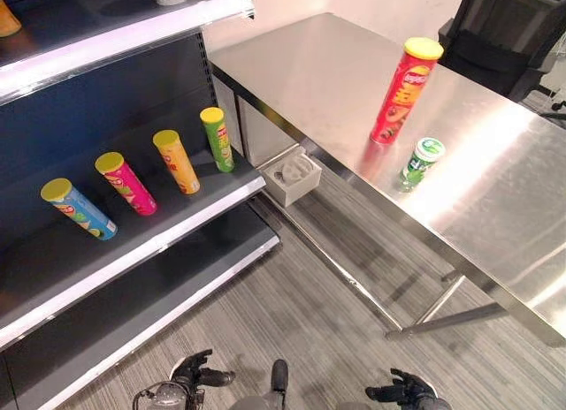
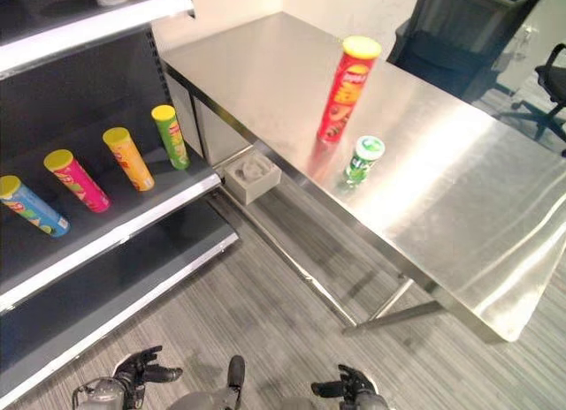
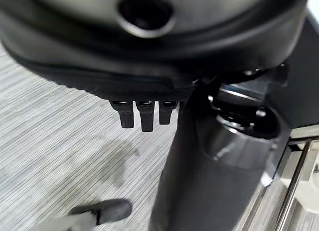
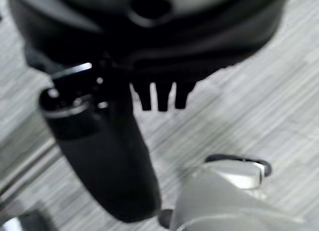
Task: Put the goods on the table back onto the shelves and tidy them up.
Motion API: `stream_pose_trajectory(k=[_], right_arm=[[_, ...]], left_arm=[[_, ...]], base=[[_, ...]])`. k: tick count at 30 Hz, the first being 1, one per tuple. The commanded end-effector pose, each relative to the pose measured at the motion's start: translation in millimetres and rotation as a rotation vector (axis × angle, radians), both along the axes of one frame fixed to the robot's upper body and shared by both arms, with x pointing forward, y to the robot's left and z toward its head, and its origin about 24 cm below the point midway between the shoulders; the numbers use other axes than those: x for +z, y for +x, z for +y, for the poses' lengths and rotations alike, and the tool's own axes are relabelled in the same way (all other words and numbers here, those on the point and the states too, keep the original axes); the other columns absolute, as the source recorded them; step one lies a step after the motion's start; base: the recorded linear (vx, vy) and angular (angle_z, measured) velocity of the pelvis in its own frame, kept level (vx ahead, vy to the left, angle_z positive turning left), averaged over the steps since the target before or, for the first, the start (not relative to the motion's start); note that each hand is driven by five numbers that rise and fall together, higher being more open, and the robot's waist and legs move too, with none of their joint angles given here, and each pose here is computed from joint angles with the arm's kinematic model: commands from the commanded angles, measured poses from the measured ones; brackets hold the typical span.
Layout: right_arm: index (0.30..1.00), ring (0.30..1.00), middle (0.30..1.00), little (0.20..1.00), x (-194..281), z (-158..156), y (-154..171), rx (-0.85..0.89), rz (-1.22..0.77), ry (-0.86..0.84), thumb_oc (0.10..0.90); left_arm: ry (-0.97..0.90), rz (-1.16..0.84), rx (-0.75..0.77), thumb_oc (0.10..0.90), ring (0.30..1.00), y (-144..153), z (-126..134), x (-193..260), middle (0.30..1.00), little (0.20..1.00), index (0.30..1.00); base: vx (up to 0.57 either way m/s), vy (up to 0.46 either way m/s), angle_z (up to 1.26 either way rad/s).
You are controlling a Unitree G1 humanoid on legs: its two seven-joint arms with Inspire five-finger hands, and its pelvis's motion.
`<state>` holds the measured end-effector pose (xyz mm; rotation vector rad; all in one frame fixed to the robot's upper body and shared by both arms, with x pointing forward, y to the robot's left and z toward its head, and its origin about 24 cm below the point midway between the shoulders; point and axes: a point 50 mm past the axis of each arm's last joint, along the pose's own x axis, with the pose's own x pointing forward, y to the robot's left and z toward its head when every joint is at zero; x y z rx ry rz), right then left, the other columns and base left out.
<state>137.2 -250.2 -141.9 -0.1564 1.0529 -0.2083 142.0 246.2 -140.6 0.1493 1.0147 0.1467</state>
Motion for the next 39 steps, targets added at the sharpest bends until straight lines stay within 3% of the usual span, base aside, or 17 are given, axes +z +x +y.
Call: stream_pose_trajectory(k=[1,5,14,28,34,36,39], right_arm=[[0.900,0.900,0.900,0.900,18,-25,18,-0.009,-0.092,-0.084,0.800],[0.900,0.900,0.900,0.900,19,-25,23,-0.002,-0.089,-0.090,0.800],[0.900,0.900,0.900,0.900,9,-19,4,0.044,-0.025,-0.075,0.800],[0.900,0.900,0.900,0.900,4,-37,-23,-0.071,0.050,-0.089,0.800],[0.900,0.900,0.900,0.900,-1,-37,-40,-0.175,0.079,-0.061,0.800],[0.900,0.900,0.900,0.900,-3,-41,-52,-0.276,0.088,-0.050,0.800],[0.900,0.900,0.900,0.900,1,-70,-94,-0.578,0.138,-0.069,0.800]], left_arm=[[0.044,-0.027,0.020,0.800,0.900,-1,12,5,0.900,0.900,0.900],[0.044,-0.059,0.018,0.800,0.900,11,10,9,0.900,0.900,0.900],[-0.003,-0.015,0.015,0.800,0.900,0,-7,-1,0.900,0.900,0.900],[-0.044,-0.073,0.026,0.800,0.900,15,-15,4,0.900,0.900,0.900],[-0.043,-0.036,0.008,0.800,0.900,7,-19,-1,0.900,0.900,0.900],[-0.043,-0.035,0.025,0.800,0.900,4,-17,-2,0.900,0.900,0.900],[-0.035,-0.042,0.101,0.800,0.900,-4,1,0,0.900,0.900,0.900]], base=[[0.17,-0.088,-0.29],[0.15,-0.114,-0.35],[0.15,-0.233,0.22],[0.04,-0.089,0.11],[0.08,0.171,-0.19],[0.10,0.212,-0.34],[0.12,0.213,-0.49]])
